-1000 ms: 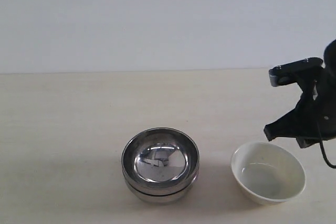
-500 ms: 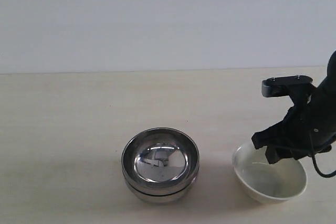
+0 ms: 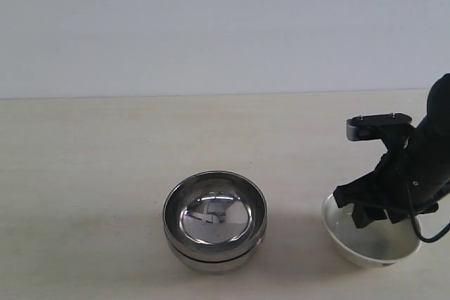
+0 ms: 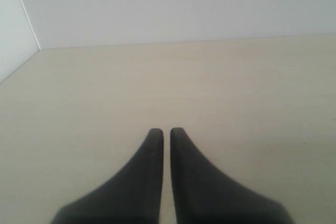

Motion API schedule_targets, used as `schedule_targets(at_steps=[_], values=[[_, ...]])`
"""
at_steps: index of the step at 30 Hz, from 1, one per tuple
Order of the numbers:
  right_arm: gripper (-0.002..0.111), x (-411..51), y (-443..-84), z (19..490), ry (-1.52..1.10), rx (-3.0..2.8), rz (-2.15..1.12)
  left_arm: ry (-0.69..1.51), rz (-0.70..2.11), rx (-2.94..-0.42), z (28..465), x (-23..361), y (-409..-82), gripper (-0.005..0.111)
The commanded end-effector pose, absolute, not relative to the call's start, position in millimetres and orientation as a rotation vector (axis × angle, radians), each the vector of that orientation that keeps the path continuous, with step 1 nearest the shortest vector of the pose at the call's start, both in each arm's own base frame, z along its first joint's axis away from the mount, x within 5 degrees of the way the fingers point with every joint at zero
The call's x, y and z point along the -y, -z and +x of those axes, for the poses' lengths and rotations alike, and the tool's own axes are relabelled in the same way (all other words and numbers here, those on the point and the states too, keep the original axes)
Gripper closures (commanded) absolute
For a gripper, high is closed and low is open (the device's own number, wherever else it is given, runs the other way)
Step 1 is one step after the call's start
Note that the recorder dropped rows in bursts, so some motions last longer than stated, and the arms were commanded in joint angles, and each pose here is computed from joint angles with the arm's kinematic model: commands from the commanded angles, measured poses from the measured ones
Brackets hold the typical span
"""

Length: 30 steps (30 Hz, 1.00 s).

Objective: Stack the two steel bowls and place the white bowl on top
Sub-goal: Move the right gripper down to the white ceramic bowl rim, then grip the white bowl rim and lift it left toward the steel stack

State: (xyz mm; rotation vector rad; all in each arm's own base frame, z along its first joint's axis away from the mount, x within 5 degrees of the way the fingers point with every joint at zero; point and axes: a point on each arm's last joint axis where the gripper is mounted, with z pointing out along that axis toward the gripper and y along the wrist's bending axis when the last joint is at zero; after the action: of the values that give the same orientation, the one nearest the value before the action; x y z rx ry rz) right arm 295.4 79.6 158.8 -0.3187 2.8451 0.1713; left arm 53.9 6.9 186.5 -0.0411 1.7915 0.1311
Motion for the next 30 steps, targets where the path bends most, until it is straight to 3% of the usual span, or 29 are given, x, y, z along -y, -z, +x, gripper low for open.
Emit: schedule_targets(at_steps=[1, 7, 12, 15, 30], values=[[0.058, -78.2, -177.3, 297.6, -0.19, -2.793, -0.321, -0.123, -0.055, -1.791, 53.8, -7.0, -185.4, 0.103], [0.058, -76.1, -211.6, 297.9, -0.151, -2.707, -0.383, -0.123, -0.055, -1.791, 53.8, -7.0, -185.4, 0.103], [0.058, -58.8, -216.7, 294.6, 0.104, -2.733, -0.379, -0.123, -0.055, -1.791, 53.8, -7.0, -185.4, 0.103], [0.058, -51.8, -203.4, 292.9, 0.21, -2.784, -0.357, -0.123, -0.055, -1.791, 53.8, -7.0, -185.4, 0.103], [0.058, -62.9, -140.0, 297.9, 0.078, -2.943, -0.368, -0.123, -0.055, -1.791, 53.8, -7.0, -185.4, 0.103]])
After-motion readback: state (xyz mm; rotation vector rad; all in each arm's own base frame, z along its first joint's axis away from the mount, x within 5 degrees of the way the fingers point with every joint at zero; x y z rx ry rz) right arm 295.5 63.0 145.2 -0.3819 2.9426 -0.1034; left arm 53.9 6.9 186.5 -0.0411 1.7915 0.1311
